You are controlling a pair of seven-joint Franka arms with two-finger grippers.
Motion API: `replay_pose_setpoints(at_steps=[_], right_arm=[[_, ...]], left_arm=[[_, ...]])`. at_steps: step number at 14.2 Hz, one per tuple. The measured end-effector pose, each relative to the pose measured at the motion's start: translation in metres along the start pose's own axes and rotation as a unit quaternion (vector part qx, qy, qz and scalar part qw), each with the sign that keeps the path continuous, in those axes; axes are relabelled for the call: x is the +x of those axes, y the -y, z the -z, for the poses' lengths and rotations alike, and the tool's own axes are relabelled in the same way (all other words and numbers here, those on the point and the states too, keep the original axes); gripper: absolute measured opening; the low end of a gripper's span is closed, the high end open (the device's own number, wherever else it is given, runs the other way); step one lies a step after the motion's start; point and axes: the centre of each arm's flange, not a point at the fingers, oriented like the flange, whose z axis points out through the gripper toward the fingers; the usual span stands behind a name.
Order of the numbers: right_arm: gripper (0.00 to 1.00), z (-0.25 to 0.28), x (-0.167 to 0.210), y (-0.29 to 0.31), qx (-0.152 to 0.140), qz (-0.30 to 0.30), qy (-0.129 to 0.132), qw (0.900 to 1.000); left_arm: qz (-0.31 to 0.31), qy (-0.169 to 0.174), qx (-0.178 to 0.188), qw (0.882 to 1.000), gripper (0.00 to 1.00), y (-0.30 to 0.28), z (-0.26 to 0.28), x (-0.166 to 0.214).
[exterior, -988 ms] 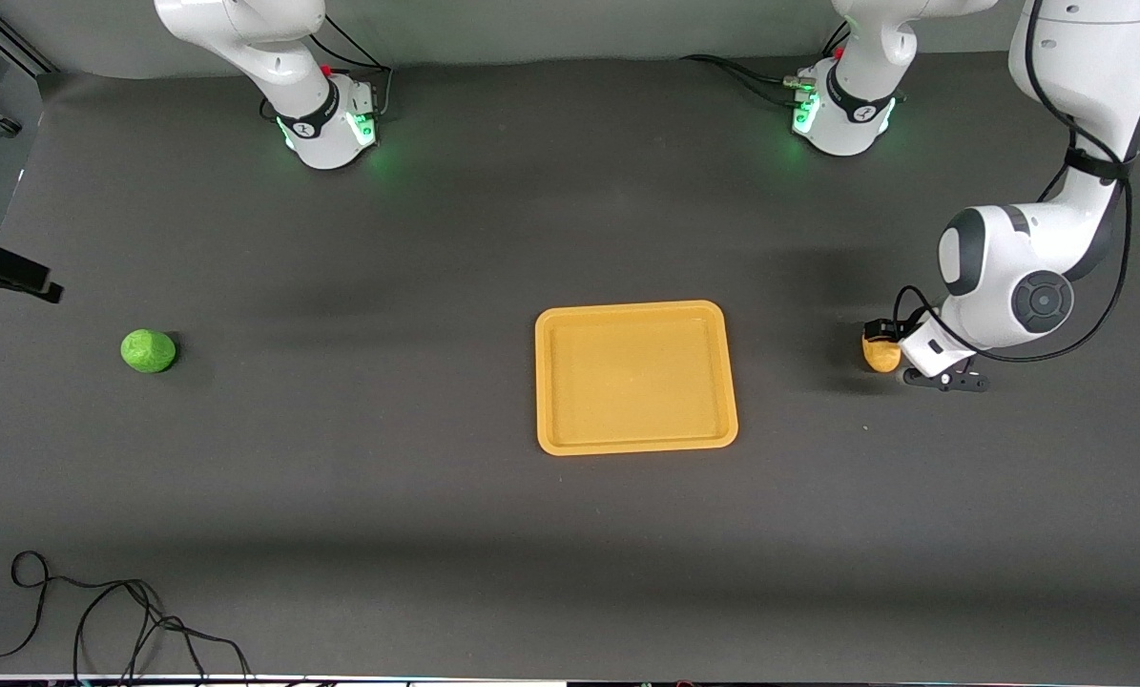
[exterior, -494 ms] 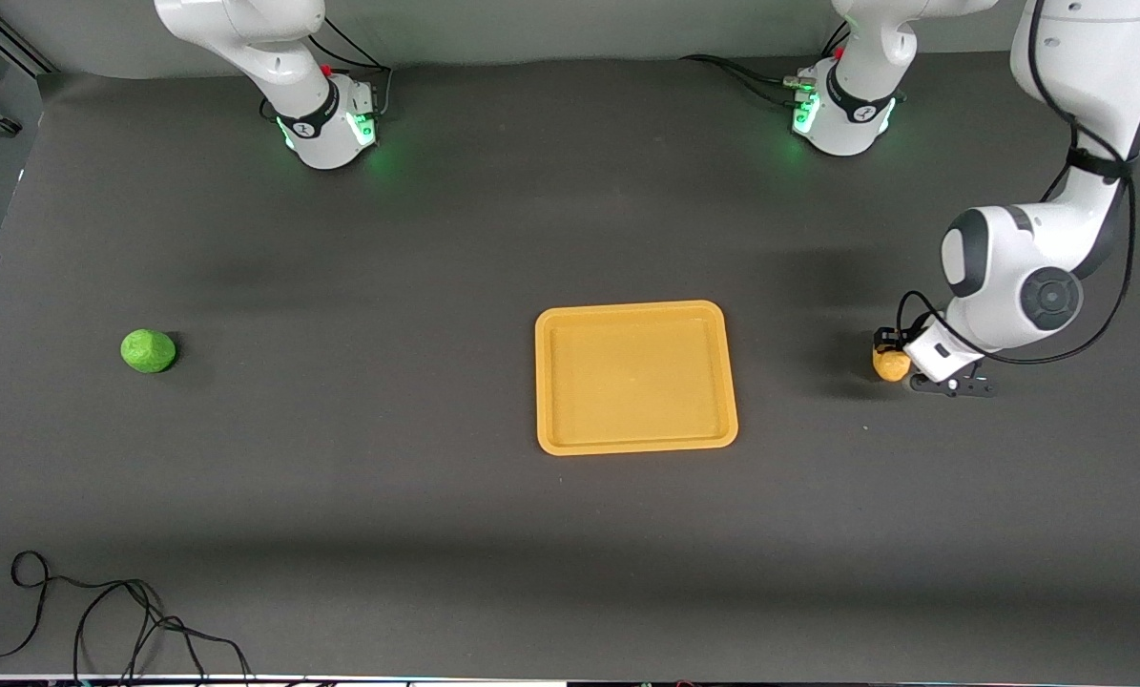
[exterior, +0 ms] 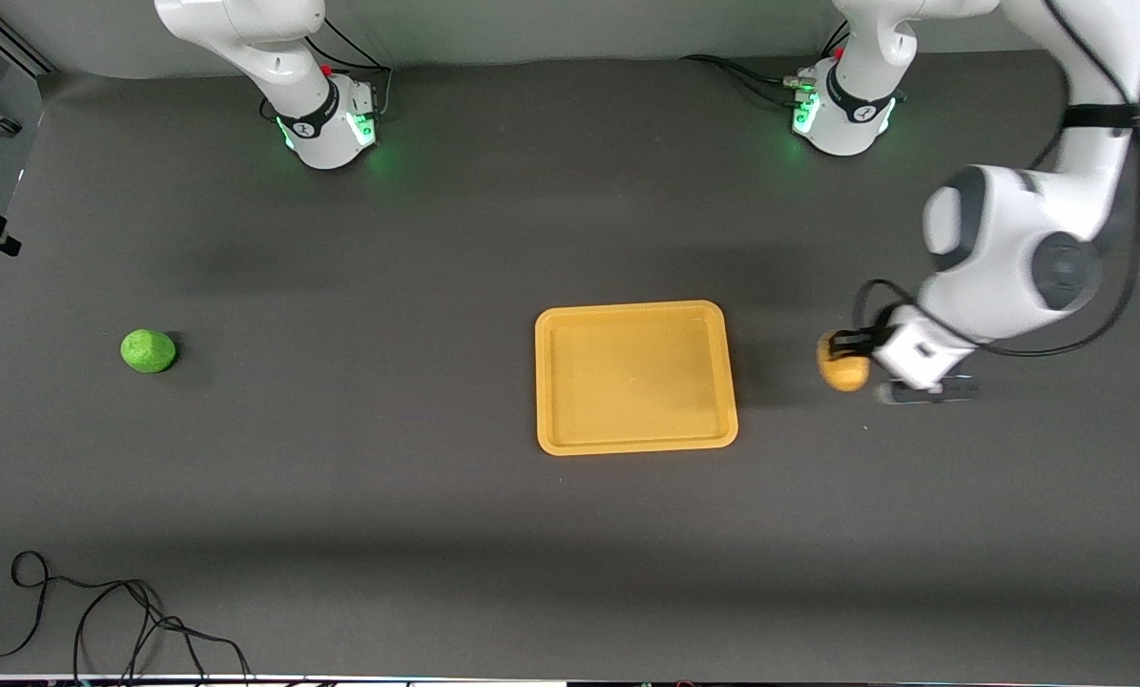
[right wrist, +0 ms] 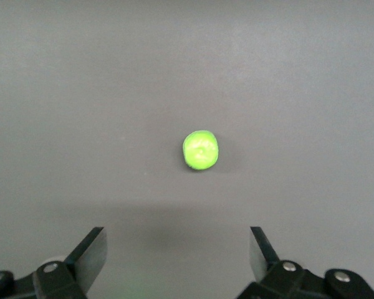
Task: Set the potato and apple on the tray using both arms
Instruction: 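Carry the potato onto the tray while the right gripper reaches the apple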
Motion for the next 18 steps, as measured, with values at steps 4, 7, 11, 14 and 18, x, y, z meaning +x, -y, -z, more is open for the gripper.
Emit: replay_pose_setpoints(at_steps=[4, 7, 11, 14, 18], right_arm=[[1.0, -0.055, 0.004, -0.003, -0.014, 0.019, 0.006, 1.0], [1.0, -0.107, 0.011, -0.008, -0.031, 0.031, 0.019, 0.999], [1.0, -0.174, 0.013, -0.013, -0.001, 0.044, 0.019, 0.999], [1.0, -0.221, 0.011, -0.024, -0.002, 0.044, 0.024, 0.999], [1.0, -0.26, 0.01, -0.025, -0.001, 0.03, 0.031, 0.999]], left_arm=[[0.003, 0.011, 0.008, 1.0, 0.52, -0.097, -0.087, -0.026], [0.0, 0.03, 0.02, 0.999, 0.52, -0.116, -0.147, -0.034], [0.007, 0.03, 0.024, 0.999, 0.52, -0.109, -0.153, -0.024], [0.005, 0.032, 0.029, 0.999, 0.52, -0.109, -0.163, -0.018], [0.0, 0.026, 0.03, 0.999, 0.7, -0.112, -0.165, -0.01]])
